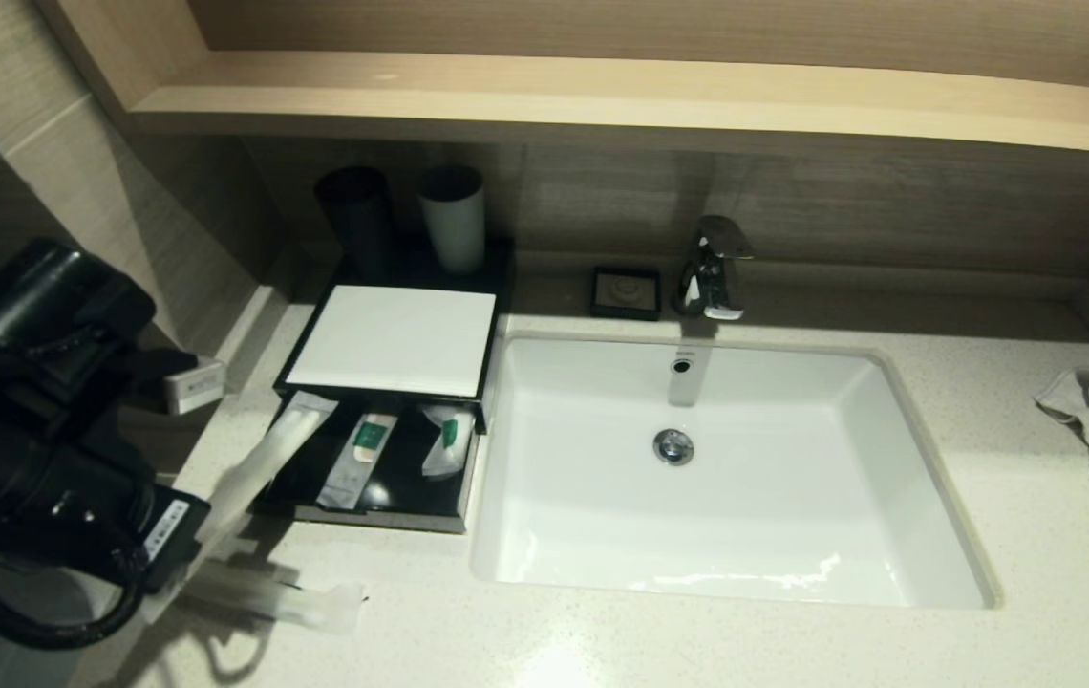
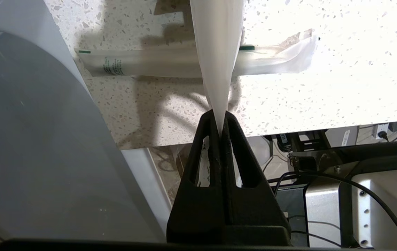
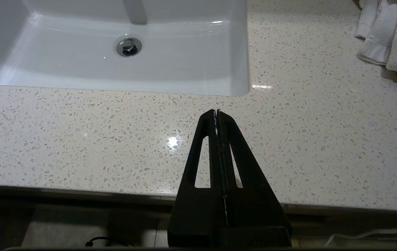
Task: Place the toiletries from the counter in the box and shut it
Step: Place the bathroom toiletry into the drawer
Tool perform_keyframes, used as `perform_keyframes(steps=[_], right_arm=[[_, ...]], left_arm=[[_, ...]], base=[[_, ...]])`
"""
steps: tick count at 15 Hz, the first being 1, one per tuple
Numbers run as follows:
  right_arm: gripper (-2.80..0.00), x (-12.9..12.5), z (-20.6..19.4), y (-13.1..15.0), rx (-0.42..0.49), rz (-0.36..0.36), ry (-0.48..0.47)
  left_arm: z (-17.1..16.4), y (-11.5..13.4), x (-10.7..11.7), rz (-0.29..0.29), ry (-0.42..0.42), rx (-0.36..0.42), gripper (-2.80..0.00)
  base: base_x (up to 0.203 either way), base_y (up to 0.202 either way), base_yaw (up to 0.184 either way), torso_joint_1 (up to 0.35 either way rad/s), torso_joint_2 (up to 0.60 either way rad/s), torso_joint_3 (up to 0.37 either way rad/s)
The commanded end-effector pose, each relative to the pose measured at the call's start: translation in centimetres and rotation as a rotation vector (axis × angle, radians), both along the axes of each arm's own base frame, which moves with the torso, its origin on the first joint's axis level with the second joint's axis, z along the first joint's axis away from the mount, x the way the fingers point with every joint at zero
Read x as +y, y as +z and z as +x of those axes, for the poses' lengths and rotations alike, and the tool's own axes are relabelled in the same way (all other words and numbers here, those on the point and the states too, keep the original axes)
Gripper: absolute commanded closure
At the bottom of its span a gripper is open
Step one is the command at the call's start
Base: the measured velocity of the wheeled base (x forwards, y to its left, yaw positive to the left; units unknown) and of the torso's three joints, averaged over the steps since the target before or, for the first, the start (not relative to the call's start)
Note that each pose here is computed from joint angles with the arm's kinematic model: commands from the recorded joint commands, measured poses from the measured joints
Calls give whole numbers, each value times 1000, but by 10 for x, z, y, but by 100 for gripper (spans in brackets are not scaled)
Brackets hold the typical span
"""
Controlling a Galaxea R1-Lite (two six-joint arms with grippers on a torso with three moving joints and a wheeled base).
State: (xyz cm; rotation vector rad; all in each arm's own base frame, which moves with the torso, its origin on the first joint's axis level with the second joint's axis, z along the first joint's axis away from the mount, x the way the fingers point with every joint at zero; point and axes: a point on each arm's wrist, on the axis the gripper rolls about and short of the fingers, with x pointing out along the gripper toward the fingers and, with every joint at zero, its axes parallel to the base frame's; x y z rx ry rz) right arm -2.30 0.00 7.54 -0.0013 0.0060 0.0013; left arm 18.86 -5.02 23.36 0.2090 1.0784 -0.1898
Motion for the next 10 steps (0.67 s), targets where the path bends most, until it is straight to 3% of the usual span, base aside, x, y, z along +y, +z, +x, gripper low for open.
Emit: perform_keyframes(steps=[1, 10], right_arm=[[0, 0, 0, 0, 0, 0, 0], [0, 0, 0, 0, 0, 0, 0]], left_arm=[[7, -3, -3, 7, -6, 22, 0], [21, -8, -13, 14, -31, 50, 0]], base=[[0, 0, 0, 0, 0, 0], [0, 0, 0, 0, 0, 0]])
